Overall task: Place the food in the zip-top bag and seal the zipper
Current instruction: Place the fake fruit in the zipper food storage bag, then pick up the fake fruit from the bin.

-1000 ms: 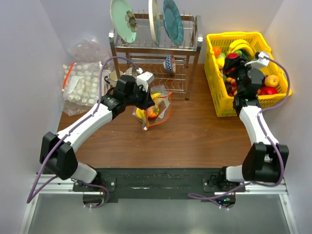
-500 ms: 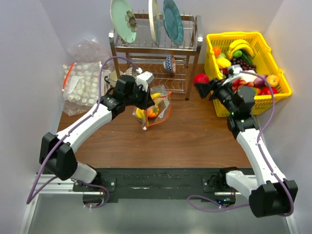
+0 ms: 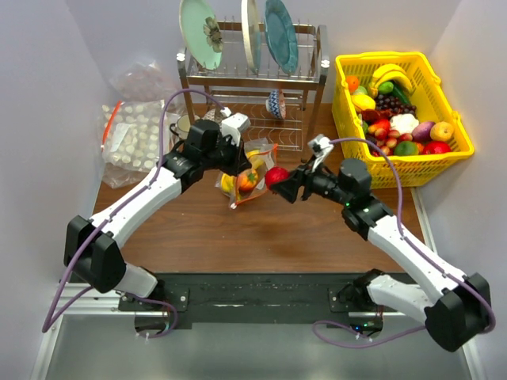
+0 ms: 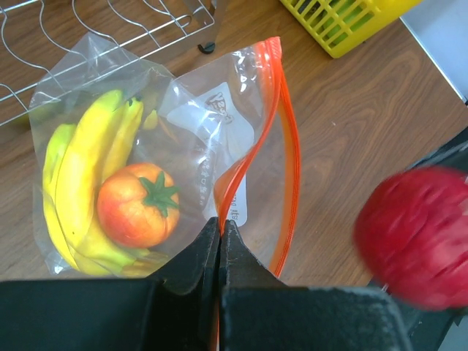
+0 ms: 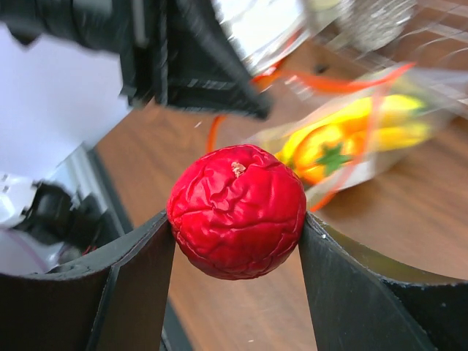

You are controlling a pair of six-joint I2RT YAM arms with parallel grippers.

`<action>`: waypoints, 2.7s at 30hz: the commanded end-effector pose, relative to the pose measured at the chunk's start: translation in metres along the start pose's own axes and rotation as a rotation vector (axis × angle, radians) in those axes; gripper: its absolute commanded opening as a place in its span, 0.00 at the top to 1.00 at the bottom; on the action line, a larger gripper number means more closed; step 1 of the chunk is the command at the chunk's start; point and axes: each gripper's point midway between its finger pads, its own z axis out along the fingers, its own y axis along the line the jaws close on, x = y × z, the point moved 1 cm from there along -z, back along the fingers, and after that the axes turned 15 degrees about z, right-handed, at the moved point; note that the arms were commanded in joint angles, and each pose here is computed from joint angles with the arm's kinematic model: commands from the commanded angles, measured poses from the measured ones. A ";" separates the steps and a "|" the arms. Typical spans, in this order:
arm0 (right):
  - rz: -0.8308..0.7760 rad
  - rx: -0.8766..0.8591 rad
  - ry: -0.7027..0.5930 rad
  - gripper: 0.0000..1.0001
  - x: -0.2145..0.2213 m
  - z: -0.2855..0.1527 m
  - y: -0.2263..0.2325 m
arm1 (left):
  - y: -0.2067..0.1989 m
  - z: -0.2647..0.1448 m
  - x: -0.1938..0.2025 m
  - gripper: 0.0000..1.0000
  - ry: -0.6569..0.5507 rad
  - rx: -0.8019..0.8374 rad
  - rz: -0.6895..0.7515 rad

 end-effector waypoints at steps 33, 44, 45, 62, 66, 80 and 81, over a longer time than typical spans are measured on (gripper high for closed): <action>-0.029 0.214 -0.005 0.10 -0.024 0.072 -0.026 | -0.015 -0.033 -0.061 1.00 -0.117 -0.009 0.053; -0.128 0.450 -0.110 0.11 -0.074 0.012 -0.022 | -0.010 -0.026 -0.054 1.00 -0.098 -0.028 0.058; -0.146 0.478 -0.137 0.11 -0.085 0.004 -0.020 | -0.008 -0.026 -0.052 1.00 -0.093 -0.034 0.060; -0.082 0.986 -0.399 0.12 -0.184 -0.116 -0.069 | -0.008 -0.023 -0.044 1.00 -0.099 -0.034 0.078; 0.075 1.017 -0.565 0.12 -0.197 -0.130 -0.109 | -0.009 -0.023 -0.043 1.00 -0.103 -0.027 0.076; 0.383 0.881 -0.774 0.17 -0.256 -0.094 -0.217 | -0.008 -0.022 -0.034 1.00 -0.097 -0.035 0.076; 0.403 0.889 -0.797 0.17 -0.256 -0.093 -0.230 | -0.008 -0.020 -0.033 1.00 -0.095 -0.033 0.074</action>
